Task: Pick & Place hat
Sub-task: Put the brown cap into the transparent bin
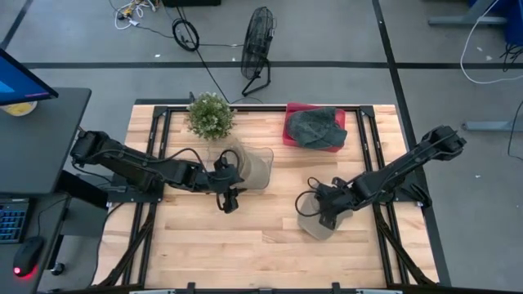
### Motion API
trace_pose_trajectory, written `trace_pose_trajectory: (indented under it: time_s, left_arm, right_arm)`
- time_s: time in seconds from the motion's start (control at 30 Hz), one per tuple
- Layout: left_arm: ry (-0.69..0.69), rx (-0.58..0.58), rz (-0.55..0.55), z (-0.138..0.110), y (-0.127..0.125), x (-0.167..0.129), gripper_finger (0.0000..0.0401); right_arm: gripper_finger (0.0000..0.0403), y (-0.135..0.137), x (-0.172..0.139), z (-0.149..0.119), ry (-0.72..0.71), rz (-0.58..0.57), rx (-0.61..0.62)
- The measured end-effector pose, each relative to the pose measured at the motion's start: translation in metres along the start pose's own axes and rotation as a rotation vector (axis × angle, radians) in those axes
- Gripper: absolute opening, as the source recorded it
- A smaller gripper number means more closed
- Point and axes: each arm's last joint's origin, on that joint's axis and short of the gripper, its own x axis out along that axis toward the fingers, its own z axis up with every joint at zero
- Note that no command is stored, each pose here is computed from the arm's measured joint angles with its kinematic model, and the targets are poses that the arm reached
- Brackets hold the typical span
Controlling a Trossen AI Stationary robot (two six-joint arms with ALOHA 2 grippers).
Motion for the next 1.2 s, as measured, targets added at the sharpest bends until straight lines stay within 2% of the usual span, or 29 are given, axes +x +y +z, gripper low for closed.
trace_pose_trajectory:
  time_s: [0.17, 0.33, 0.47, 0.67, 0.73, 0.9, 1.1, 1.2]
  left_arm:
    - [0.0, 0.0, 0.0, 0.0, 0.0, 0.0, 0.0161]
    - [0.0, 0.0, 0.0, 0.0, 0.0, 0.0, 0.0161]
    - [0.0, 0.0, 0.0, 0.0, 0.0, 0.0, 0.0161]
    - [0.0, 0.0, 0.0, 0.0, 0.0, 0.0, 0.0161]
    - [0.0, 0.0, 0.0, 0.0, 0.0, 0.0, 0.0161]
    - [-0.016, -0.068, -0.009, 0.002, -0.001, 0.0, 0.0161]
    - [-0.017, -0.106, -0.02, 0.001, -0.004, -0.001, 0.0161]
    - [-0.016, -0.125, -0.026, 0.0, -0.006, -0.002, 0.0161]
  right_arm:
    - [0.0248, -0.002, 0.016, -0.006, 0.03, -0.008, 0.101]
    - [0.0244, -0.002, 0.025, -0.006, -0.002, 0.047, 0.106]
    - [0.0192, -0.008, 0.032, -0.008, 0.0, 0.054, 0.123]
    - [0.0046, -0.015, 0.036, -0.009, 0.051, 0.06, 0.114]
    - [0.0013, -0.014, 0.035, -0.006, 0.061, 0.078, 0.088]
    - [0.001, 0.002, 0.019, 0.014, 0.012, 0.164, -0.042]
    - [0.0004, 0.02, -0.006, 0.038, -0.101, 0.226, -0.283]
    - [0.0003, 0.021, -0.009, 0.042, -0.123, 0.224, -0.269]
